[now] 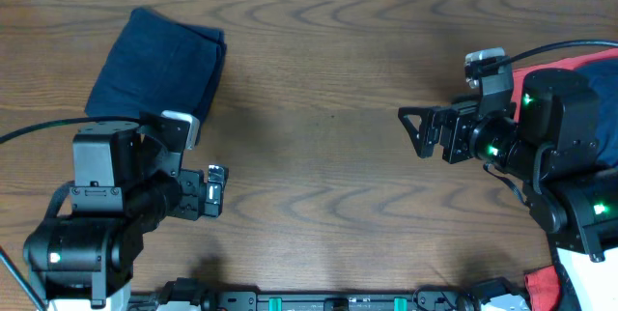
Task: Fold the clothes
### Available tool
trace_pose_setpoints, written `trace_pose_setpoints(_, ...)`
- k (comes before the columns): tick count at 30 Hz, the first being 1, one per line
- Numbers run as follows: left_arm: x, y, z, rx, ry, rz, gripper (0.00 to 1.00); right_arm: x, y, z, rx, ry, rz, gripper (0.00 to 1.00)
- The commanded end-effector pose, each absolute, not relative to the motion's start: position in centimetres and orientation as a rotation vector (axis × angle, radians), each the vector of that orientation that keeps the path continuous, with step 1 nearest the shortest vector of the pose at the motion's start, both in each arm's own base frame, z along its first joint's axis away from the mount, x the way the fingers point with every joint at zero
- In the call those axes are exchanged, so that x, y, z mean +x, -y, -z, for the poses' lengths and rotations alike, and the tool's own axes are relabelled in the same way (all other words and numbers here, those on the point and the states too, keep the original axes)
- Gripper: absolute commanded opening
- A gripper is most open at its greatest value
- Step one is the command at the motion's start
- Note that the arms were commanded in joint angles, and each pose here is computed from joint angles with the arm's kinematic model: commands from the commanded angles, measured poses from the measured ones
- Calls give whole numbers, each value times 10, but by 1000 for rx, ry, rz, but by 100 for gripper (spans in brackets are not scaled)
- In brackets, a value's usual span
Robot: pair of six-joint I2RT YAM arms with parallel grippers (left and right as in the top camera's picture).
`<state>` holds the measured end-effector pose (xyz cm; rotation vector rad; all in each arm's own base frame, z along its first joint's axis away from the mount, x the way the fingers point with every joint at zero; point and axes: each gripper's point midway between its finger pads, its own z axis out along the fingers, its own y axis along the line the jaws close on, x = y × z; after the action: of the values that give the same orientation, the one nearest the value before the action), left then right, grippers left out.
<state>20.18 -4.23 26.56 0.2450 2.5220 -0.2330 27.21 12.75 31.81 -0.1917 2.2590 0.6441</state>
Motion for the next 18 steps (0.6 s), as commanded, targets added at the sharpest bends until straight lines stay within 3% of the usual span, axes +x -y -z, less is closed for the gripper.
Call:
trace_pose_setpoints(1,203,38,-268,256,-2517,194,98,273,-122,-316,-184,-2267,-625,99)
trace_pose_setpoints(18,201,40,-270,265,-2506,195,98,273,-122,-316,-184,-2268,-624,99)
